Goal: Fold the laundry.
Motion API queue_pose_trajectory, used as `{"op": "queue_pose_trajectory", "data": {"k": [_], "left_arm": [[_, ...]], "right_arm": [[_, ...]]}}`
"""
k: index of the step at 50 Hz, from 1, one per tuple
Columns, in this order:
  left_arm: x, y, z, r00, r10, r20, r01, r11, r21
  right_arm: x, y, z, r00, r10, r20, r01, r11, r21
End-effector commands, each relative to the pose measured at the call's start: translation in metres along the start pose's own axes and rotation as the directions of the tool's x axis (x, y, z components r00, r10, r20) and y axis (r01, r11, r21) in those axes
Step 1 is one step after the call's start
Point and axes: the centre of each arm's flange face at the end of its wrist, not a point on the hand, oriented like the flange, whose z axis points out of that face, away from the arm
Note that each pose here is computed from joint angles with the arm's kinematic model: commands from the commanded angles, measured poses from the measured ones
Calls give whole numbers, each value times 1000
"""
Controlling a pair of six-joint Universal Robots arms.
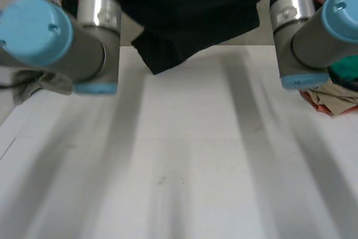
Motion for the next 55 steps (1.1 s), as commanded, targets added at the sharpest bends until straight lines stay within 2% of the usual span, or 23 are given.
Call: {"op": "queue_pose_trajectory", "data": {"k": [1,5,7,10,12,18,22,23,26,27,30,32,33,35,39,43,44,47,50,53,55], "left_arm": [[45,51,-73,974,-16,-224,-33,976,-215],[63,69,-118,942,-31,-335,-78,949,-307],[73,72,-145,917,-42,-396,-109,931,-349],[79,70,-172,890,-57,-453,-138,912,-386],[77,66,-192,865,-66,-497,-170,894,-414],[43,40,-219,832,-94,-548,-208,862,-463],[28,18,-246,777,-142,-613,-231,842,-487],[23,8,-257,749,-166,-642,-241,834,-497],[13,-4,-273,709,-209,-673,-256,813,-522],[6,-10,-283,685,-244,-687,-268,792,-549],[-5,-19,-304,629,-327,-706,-302,734,-609],[-8,-25,-315,594,-365,-717,-321,710,-627],[-11,-32,-323,565,-395,-724,-334,694,-638],[-12,-37,-326,552,-413,-725,-330,690,-644],[-11,-38,-316,585,-409,-700,-294,698,-653],[-16,-30,-285,681,-390,-620,-212,705,-677],[-21,-22,-270,728,-381,-569,-178,698,-694],[-29,-3,-248,792,-367,-487,-124,685,-718],[-29,5,-238,811,-377,-447,-75,692,-718],[-22,11,-231,805,-424,-415,0,699,-715],[-16,23,-227,793,-470,-388,44,679,-733]], "right_arm": [[-52,55,-48,971,54,233,10,964,-265],[-85,90,-90,922,105,372,68,904,-423],[-96,98,-111,893,134,430,98,874,-476],[-97,100,-126,873,160,461,120,845,-520],[-90,97,-138,859,176,481,140,823,-550],[-69,75,-171,814,220,538,191,773,-605],[-59,65,-200,757,247,605,270,725,-633],[-56,62,-213,723,251,643,316,707,-632],[-51,56,-232,673,248,696,386,685,-618],[-46,51,-243,644,242,726,423,678,-601],[-39,43,-264,590,231,774,483,666,-568],[-38,41,-270,580,225,783,493,668,-557],[-36,38,-275,572,227,788,496,670,-553],[-34,35,-279,572,229,788,496,669,-554],[-33,34,-282,578,235,781,484,672,-560],[-35,36,-283,592,225,774,472,681,-560],[-36,37,-283,601,215,770,466,688,-556],[-37,38,-280,616,200,762,457,697,-553],[-38,39,-279,621,195,759,452,702,-550],[-39,39,-277,635,194,748,437,709,-554],[-39,39,-276,647,198,736,422,711,-562]]}}
